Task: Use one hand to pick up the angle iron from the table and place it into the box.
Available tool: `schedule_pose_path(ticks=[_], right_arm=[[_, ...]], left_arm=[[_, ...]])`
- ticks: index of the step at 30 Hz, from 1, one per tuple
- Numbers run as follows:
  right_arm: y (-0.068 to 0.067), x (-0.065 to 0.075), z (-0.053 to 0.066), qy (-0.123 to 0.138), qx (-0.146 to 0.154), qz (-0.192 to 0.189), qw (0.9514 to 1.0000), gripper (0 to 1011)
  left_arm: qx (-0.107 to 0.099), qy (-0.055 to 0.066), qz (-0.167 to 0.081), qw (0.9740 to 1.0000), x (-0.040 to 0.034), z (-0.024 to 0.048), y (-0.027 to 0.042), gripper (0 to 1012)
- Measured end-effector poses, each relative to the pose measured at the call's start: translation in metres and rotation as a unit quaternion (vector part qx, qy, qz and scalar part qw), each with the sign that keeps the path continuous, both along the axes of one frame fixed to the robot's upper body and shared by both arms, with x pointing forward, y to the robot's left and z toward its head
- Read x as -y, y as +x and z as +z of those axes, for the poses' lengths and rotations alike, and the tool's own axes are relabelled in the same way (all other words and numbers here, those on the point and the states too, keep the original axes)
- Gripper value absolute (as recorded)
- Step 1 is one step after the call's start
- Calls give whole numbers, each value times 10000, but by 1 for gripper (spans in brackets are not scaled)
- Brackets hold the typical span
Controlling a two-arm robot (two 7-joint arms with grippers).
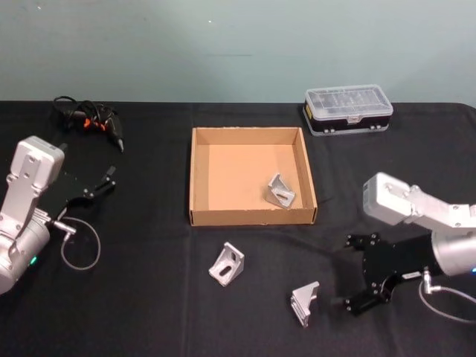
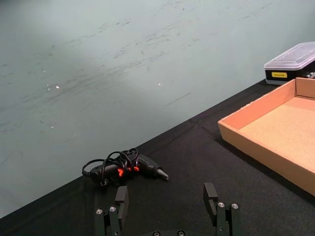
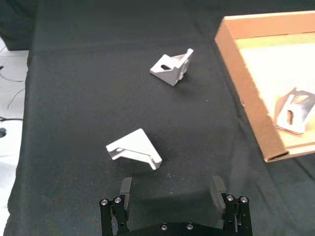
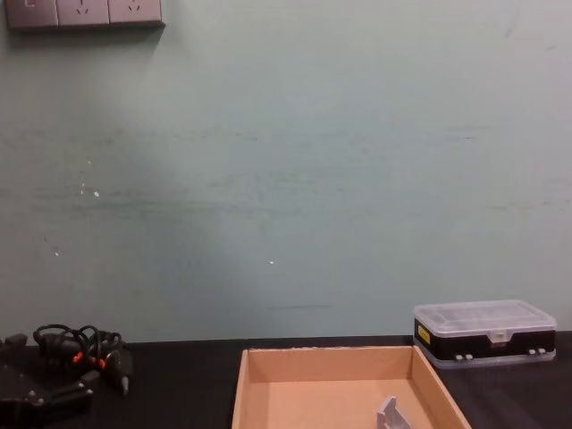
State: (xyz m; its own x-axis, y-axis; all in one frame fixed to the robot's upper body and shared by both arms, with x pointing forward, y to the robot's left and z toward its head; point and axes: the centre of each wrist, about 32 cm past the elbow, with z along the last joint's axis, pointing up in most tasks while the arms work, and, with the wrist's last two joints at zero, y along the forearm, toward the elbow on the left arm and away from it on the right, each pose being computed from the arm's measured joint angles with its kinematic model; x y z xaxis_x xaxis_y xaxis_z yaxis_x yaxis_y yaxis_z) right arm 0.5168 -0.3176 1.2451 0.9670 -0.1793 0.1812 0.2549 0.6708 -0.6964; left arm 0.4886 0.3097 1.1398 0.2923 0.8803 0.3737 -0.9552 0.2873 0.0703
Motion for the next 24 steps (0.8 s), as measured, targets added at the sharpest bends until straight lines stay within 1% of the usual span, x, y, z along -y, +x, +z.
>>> schedule_pose_path(ticks=[4, 9, 24], right_arm=[[48, -56, -52, -63, -49, 106, 9999, 1000], [89, -122, -88, -117, -92, 245, 9996, 1000], [172, -200, -123, -129, -95, 447, 9989, 1000]], left_arm=[[0, 0, 0, 10000, 0, 0, 0, 1000], [0, 0, 0, 10000, 0, 0, 0, 1000], [0, 0, 0, 10000, 0, 0, 0, 1000]])
